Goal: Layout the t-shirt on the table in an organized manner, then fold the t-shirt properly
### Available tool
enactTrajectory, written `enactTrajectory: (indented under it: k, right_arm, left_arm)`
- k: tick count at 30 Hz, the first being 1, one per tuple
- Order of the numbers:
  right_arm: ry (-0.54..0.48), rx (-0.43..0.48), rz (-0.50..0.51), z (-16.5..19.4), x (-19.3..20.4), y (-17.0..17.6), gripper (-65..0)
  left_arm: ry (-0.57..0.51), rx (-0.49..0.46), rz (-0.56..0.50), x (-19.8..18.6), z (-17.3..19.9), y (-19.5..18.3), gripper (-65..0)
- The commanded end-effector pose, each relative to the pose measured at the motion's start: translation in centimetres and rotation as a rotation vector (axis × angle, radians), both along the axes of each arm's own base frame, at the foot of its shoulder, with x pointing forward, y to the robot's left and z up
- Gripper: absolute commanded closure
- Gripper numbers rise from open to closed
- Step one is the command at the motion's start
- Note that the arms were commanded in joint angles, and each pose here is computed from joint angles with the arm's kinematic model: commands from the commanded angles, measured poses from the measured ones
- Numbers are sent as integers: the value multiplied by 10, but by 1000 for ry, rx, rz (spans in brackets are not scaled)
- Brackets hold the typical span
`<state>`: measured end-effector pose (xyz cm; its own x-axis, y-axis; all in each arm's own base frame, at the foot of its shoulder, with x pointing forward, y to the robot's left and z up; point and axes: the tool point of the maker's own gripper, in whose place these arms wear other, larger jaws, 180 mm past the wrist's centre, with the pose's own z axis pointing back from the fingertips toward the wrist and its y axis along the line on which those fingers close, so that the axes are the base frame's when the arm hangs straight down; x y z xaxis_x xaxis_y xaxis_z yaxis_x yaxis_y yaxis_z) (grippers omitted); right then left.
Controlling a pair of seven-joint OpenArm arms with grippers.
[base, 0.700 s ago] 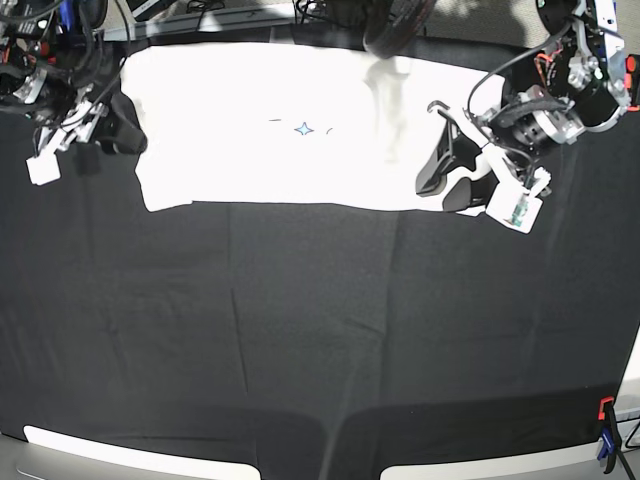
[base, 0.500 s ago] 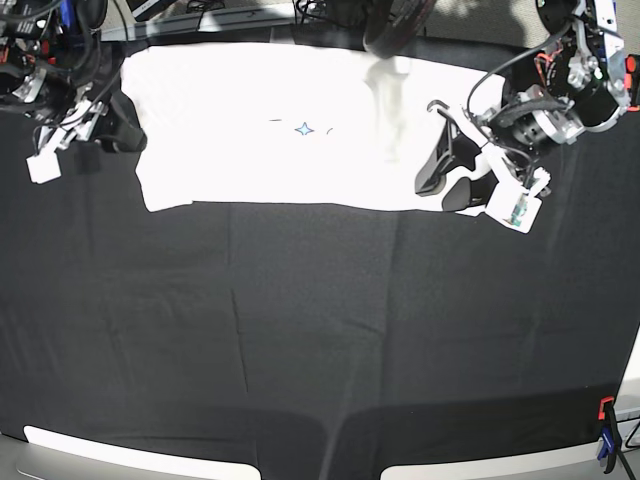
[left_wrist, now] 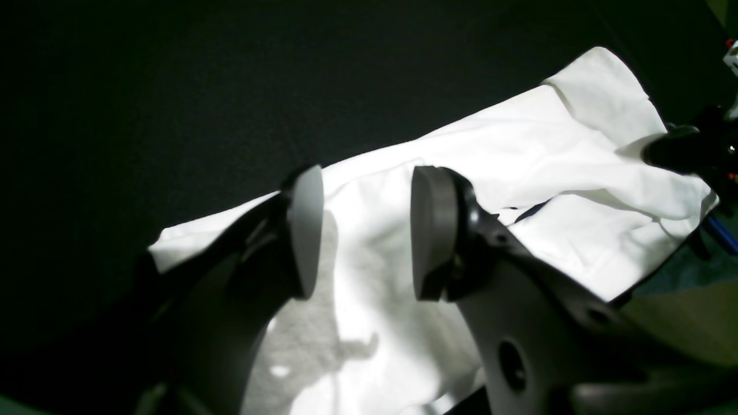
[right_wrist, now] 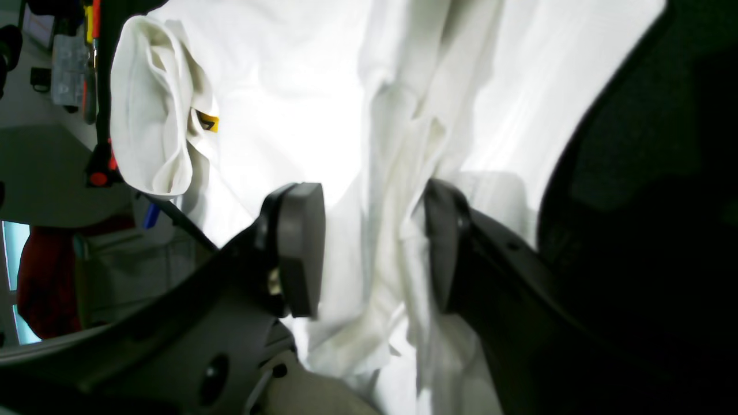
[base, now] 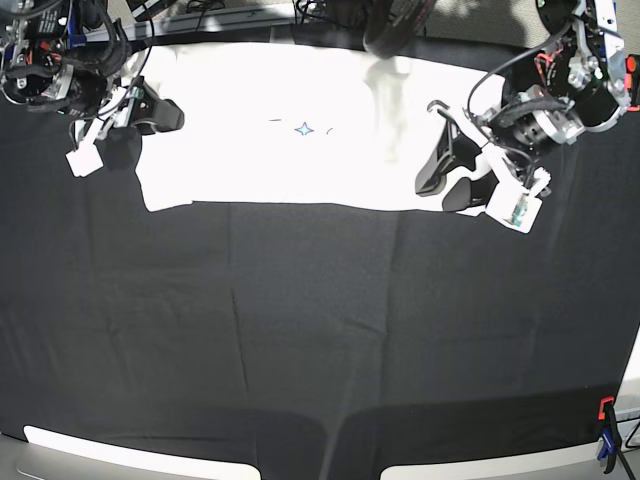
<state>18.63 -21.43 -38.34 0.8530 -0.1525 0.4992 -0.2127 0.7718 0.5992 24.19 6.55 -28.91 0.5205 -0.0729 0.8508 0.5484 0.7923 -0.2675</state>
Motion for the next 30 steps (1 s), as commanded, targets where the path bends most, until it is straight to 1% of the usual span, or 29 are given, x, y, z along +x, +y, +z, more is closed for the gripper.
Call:
enactTrajectory:
  k: [1, 4, 8, 9, 10, 12, 22, 27, 30]
  right_arm:
    - [-39, -27, 3, 9, 7, -8, -267]
    - [-57, -80, -30, 14, 10, -25, -267]
    - [-136, -139, -129, 39, 18, -60, -270]
    - [-155, -154, -155, 46, 20, -70, -296]
    - [-169, -167, -177, 51, 20, -77, -347]
    - [-185, -183, -209, 57, 20, -89, -478]
    - [-195, -177, -224, 59, 20, -91, -475]
    - [-183, -157, -237, 52, 17, -84, -475]
    - [-153, -160, -248, 40, 11, -79, -475]
  left_arm:
    - [-48, -29, 3, 4, 14, -2, -232]
    - [-48, -29, 4, 4, 14, -2, -232]
    - [-48, -29, 4, 4, 14, -2, -232]
    - [-48, -29, 4, 4, 14, -2, -232]
    - [-48, -29, 4, 4, 14, -2, -232]
    - [-48, -29, 4, 4, 14, -2, -232]
    - [-49, -30, 4, 4, 14, -2, -232]
    - [-51, -31, 5, 5, 14, -2, -232]
    - [-54, -34, 6, 5, 15, -2, -232]
